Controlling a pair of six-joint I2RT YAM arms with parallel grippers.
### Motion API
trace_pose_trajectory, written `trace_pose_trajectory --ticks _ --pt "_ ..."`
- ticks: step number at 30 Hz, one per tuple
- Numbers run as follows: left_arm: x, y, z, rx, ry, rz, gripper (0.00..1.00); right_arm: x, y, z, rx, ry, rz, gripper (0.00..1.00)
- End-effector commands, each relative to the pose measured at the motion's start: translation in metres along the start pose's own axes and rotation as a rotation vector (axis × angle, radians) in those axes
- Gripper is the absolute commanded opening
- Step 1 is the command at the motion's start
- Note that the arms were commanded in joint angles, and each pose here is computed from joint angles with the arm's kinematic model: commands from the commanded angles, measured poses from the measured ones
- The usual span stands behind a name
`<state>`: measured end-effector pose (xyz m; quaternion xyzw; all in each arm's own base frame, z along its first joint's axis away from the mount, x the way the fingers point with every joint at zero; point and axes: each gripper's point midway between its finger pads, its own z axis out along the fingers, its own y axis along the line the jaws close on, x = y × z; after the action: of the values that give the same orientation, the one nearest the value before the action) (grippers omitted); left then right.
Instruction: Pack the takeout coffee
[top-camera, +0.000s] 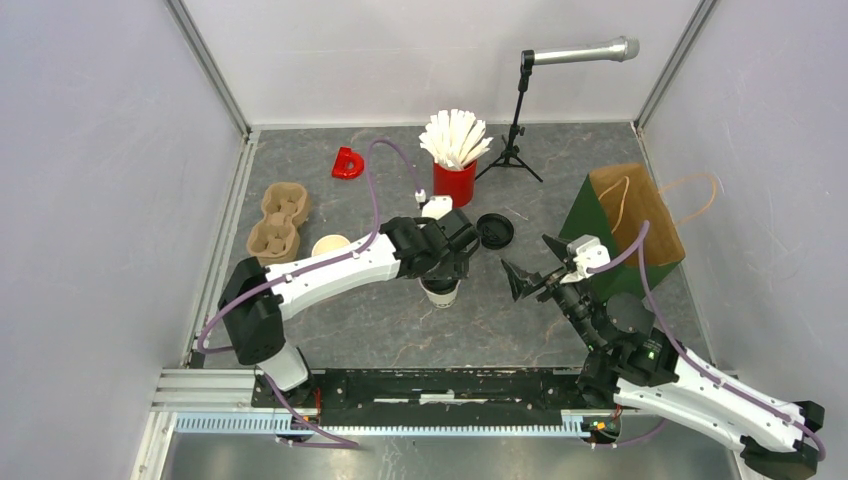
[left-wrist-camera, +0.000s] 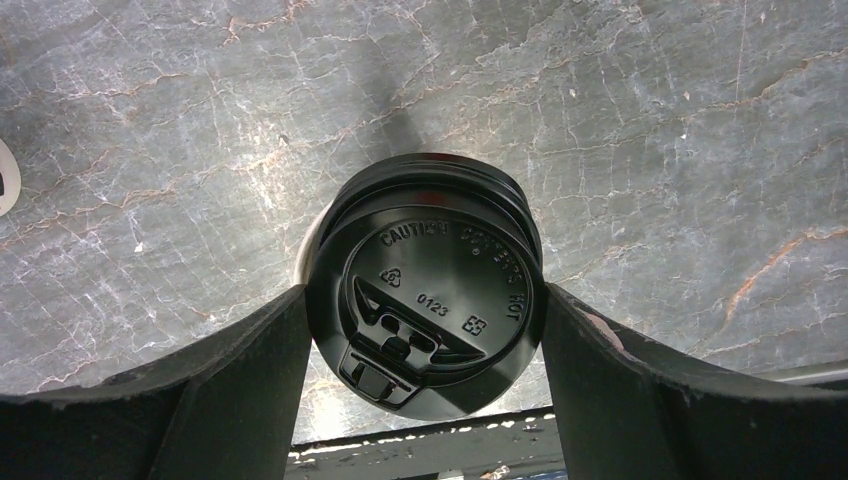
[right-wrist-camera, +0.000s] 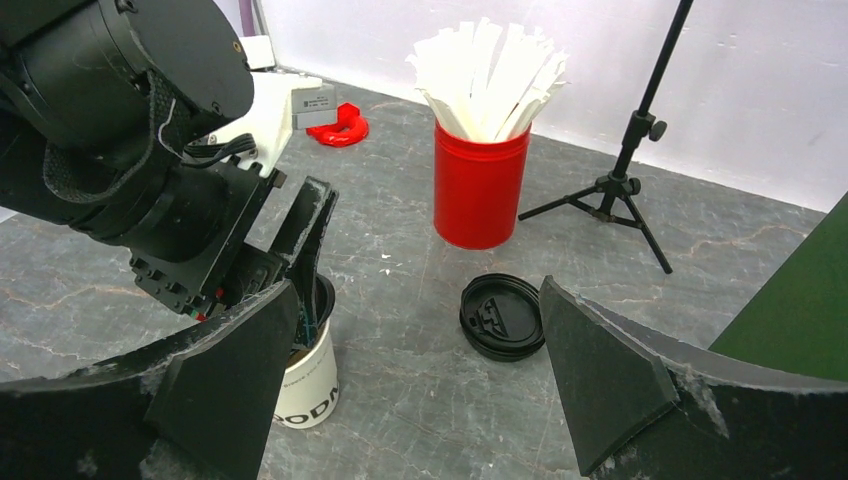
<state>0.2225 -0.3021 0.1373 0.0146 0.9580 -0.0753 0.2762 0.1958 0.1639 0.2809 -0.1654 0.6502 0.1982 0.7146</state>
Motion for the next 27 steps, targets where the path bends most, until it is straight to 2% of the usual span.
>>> trace_pose_trajectory --ticks 1,5,6,7,18,24,27 --pt "-0.013 -0.009 -0.007 0.027 -0.034 0.033 0.84 0.0 -0.004 -0.002 0.02 -0.005 -0.005 0.98" --pt "-0.015 -0.011 -0.009 0.032 -0.039 0.035 0.85 0.002 -0.004 -0.001 0.019 -0.008 -0.003 0.98" --pt "-0.015 -0.012 -0.01 0.035 -0.039 0.035 0.95 0.003 -0.003 -0.001 0.017 -0.005 -0.005 0.98" --pt "-0.016 -0.012 -0.01 0.036 -0.04 0.035 1.0 0.004 -0.002 0.0 0.014 -0.004 -0.005 0.98" --pt "-0.025 -0.011 -0.023 0.034 -0.064 0.029 1.0 0.021 0.009 0.004 -0.024 0.034 0.005 0.98" --pt "-0.055 0.007 -0.046 0.005 -0.201 0.024 1.0 0.045 0.029 0.008 -0.087 0.081 0.098 0.98" --pt "-0.063 0.016 -0.054 0.026 -0.252 0.031 1.0 0.062 0.043 0.013 -0.134 0.135 0.086 0.97"
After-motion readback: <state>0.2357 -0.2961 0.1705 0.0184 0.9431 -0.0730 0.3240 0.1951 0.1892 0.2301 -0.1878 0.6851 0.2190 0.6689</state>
